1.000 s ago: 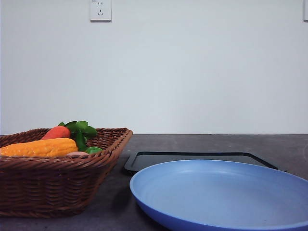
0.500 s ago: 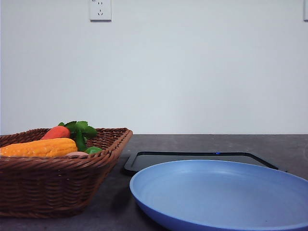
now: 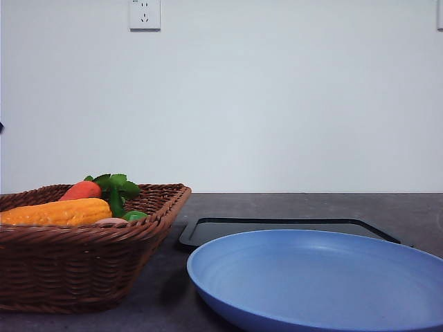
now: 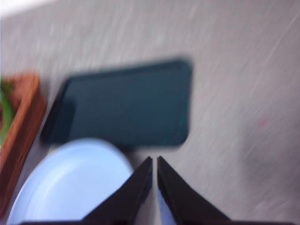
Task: Transfer egg from basket to plate and serve
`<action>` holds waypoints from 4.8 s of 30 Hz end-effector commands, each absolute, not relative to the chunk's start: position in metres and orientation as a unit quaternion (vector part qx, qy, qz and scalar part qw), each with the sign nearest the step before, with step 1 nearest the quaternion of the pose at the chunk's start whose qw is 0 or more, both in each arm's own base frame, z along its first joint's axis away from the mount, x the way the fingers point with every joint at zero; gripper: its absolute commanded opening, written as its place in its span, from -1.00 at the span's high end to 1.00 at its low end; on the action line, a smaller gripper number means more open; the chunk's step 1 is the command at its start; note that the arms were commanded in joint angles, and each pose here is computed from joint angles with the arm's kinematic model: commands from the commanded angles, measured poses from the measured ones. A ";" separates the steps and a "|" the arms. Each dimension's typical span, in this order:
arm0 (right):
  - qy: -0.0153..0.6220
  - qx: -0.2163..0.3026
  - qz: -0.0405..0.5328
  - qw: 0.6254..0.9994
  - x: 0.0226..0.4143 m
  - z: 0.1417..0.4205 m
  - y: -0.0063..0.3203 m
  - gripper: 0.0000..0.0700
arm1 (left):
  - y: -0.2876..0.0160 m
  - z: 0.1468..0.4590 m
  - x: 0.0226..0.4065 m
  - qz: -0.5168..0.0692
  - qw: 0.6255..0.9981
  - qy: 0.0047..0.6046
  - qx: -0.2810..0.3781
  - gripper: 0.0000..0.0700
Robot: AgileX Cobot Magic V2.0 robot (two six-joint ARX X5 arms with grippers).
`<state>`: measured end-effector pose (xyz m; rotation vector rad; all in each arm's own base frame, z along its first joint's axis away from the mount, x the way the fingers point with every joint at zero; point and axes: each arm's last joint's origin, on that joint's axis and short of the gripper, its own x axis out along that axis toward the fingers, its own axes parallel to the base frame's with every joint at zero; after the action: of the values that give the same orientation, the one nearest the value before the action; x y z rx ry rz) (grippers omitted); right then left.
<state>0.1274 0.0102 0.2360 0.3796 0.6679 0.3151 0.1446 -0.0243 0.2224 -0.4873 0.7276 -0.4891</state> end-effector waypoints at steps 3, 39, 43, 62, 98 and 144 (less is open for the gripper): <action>0.377 0.184 0.188 0.888 0.138 0.227 0.012 1.00 | -0.034 0.227 0.155 -0.271 0.858 0.389 -0.197 1.00; 0.566 0.186 0.246 0.764 0.196 0.149 0.059 1.00 | -0.055 0.226 0.166 -0.314 0.831 0.425 -0.175 0.19; 0.559 0.187 0.248 0.769 0.192 0.155 0.058 1.00 | -0.056 0.226 0.166 -0.312 0.829 0.427 -0.181 0.03; 0.466 0.196 0.158 0.848 0.166 0.199 0.021 1.00 | -0.104 0.212 0.180 -0.314 0.813 0.478 -0.111 -0.31; 0.459 0.199 0.147 0.853 0.158 0.204 0.015 1.00 | -0.145 0.178 0.206 -0.299 0.774 0.556 -0.048 0.29; 0.507 0.239 0.233 0.794 0.150 0.200 0.026 1.00 | -0.297 0.230 0.178 -0.517 0.760 0.341 0.195 0.27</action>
<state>0.1473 0.0252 0.1964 0.5141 1.0999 0.4831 0.1790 -0.2909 0.2316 0.4041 0.7547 -1.1121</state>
